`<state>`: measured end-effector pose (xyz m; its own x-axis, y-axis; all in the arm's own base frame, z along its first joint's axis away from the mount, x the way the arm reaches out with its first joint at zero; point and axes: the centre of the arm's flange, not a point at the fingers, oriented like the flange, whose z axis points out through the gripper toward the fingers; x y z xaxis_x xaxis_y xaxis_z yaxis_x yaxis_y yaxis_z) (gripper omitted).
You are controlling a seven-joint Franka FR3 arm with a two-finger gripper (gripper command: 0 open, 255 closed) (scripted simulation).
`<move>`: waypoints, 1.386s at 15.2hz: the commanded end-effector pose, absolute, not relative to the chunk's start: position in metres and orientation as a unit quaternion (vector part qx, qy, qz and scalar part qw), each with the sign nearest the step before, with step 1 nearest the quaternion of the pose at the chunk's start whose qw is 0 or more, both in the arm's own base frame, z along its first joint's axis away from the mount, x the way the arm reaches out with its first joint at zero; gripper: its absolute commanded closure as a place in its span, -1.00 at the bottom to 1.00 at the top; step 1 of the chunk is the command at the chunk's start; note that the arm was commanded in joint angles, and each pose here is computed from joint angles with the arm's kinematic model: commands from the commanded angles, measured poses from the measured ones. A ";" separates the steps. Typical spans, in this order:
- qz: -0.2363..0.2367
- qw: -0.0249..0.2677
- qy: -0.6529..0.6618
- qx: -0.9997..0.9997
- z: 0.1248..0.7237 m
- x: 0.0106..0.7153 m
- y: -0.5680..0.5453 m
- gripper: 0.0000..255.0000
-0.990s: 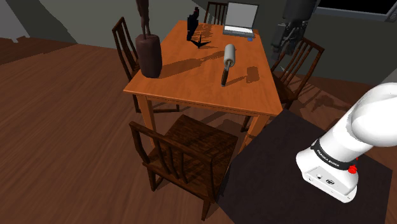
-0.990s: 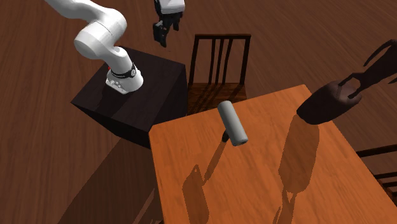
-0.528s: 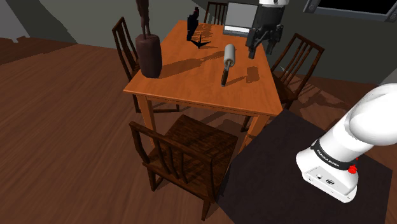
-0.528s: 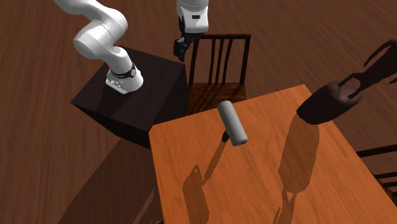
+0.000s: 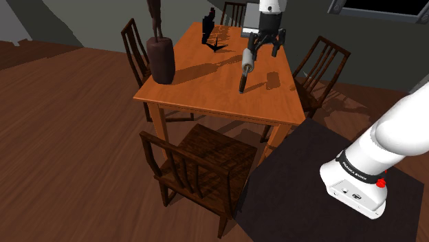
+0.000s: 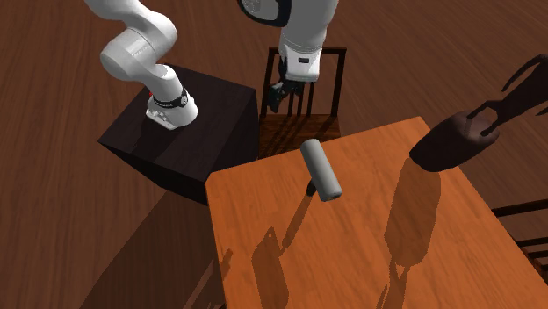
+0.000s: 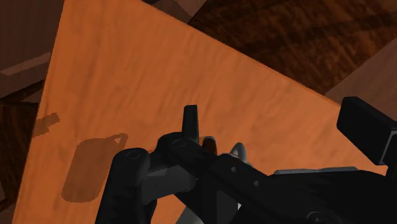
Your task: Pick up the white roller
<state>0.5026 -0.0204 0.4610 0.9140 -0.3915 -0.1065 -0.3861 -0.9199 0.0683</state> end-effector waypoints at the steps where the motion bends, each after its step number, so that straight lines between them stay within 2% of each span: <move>1: -0.057 0.031 -0.219 0.973 0.451 0.526 -0.030 -1.00; 13: -0.048 0.078 -0.336 0.937 0.400 0.648 -0.109 -1.00; 21: -0.047 0.078 -0.337 0.937 0.360 0.648 -0.110 -1.00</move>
<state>0.6478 -0.1099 0.3674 0.7685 -0.6388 -0.0368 -0.6239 -0.7608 0.1788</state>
